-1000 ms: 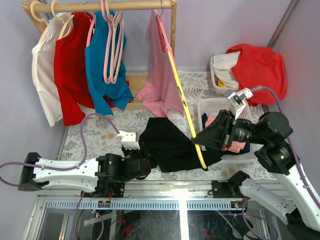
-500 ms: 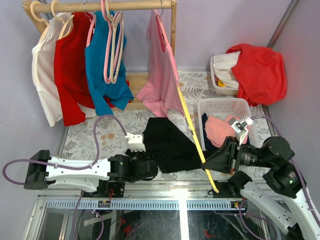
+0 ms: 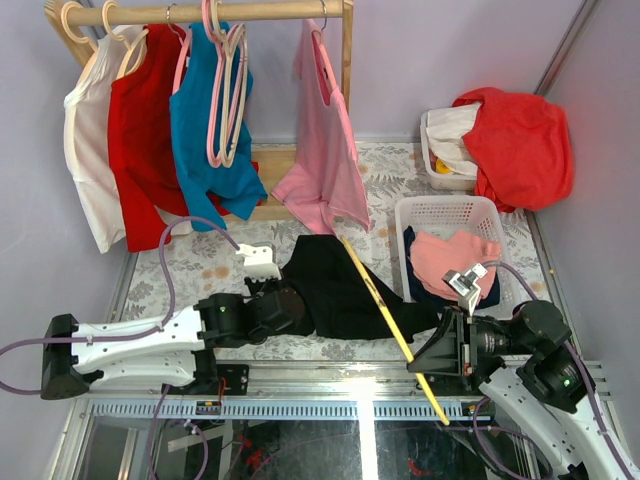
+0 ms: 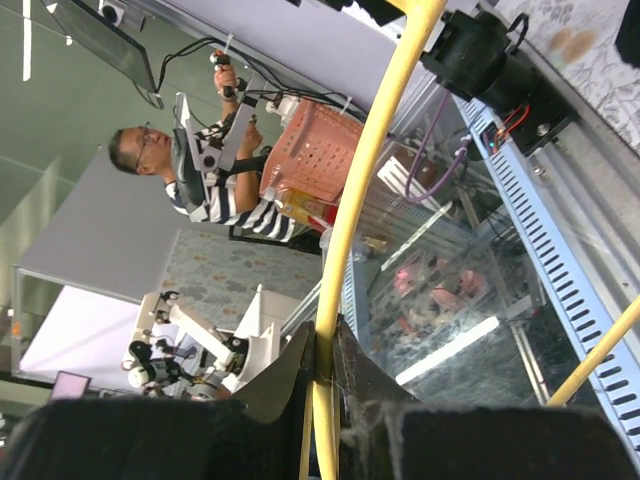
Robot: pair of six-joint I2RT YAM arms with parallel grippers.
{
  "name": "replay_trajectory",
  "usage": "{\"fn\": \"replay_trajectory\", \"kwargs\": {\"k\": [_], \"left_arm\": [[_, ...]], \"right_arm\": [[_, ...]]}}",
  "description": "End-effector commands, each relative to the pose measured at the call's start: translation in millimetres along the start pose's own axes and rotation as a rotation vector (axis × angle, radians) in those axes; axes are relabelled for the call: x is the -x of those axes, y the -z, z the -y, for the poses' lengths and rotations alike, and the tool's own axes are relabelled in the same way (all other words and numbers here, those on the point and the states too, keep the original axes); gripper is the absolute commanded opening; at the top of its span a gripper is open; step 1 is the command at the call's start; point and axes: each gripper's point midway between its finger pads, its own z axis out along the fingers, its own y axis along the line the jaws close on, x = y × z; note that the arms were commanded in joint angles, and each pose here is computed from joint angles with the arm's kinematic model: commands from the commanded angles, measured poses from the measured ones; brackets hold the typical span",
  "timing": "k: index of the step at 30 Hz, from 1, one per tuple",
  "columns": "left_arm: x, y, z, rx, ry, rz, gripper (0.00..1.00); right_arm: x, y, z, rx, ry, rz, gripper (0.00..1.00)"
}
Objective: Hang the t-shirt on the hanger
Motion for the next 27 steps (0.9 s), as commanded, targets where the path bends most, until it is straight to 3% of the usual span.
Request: {"fn": "replay_trajectory", "kwargs": {"k": [1, 14, 27], "left_arm": [[27, 1, 30, -0.055, 0.001, 0.052, 0.00], [69, -4, 65, -0.088, -0.018, 0.115, 0.00], [94, -11, 74, -0.086, -0.046, 0.146, 0.00]], "right_arm": [[-21, 8, -25, 0.095, -0.171, -0.137, 0.00], [-29, 18, -54, 0.147, -0.275, -0.312, 0.00], [-22, 17, -66, 0.161, -0.273, -0.327, 0.00]]}}
